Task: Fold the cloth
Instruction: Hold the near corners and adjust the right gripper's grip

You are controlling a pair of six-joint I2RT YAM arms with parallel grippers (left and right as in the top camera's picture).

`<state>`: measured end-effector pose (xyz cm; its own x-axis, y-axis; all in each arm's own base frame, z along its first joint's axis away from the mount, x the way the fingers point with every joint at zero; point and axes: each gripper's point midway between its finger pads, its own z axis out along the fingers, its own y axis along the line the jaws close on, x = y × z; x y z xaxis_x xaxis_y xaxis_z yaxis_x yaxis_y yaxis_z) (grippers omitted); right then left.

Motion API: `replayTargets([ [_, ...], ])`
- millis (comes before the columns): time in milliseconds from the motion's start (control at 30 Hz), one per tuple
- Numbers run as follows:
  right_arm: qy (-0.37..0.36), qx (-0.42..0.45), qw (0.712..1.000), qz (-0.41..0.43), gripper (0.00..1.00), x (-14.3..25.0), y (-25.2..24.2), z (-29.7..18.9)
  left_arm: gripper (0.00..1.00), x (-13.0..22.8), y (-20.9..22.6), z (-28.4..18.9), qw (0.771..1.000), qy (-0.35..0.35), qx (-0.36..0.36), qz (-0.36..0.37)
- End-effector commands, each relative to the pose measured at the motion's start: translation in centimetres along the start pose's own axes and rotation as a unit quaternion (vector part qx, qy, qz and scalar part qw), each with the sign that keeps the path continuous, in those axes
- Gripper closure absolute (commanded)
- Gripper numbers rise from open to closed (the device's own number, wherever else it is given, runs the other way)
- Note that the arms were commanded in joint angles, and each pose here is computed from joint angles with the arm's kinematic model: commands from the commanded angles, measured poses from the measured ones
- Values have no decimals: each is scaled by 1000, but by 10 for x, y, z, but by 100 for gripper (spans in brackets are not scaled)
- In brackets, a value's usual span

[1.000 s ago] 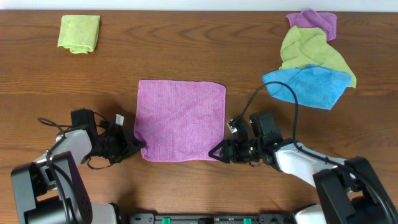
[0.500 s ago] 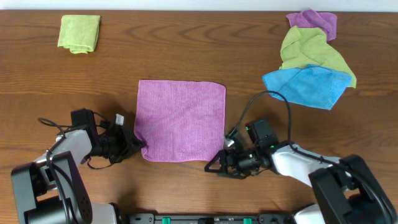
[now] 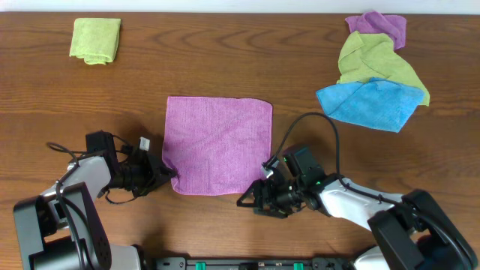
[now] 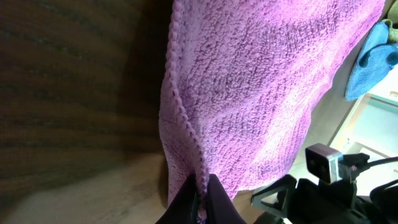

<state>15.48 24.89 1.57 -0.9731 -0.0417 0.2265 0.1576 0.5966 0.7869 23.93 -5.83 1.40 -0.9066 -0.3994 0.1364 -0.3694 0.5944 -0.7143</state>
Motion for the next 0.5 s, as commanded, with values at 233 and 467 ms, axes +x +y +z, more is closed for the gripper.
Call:
replayTargets([
  [233, -194, 216, 953, 85, 25, -54, -101, -29, 94, 1, -3, 1, 1000, 6, 11, -8],
  [467, -222, 222, 943, 113, 31, -65, -113, -46, 94, 2, -6, 1, 1000, 7, 20, -8],
])
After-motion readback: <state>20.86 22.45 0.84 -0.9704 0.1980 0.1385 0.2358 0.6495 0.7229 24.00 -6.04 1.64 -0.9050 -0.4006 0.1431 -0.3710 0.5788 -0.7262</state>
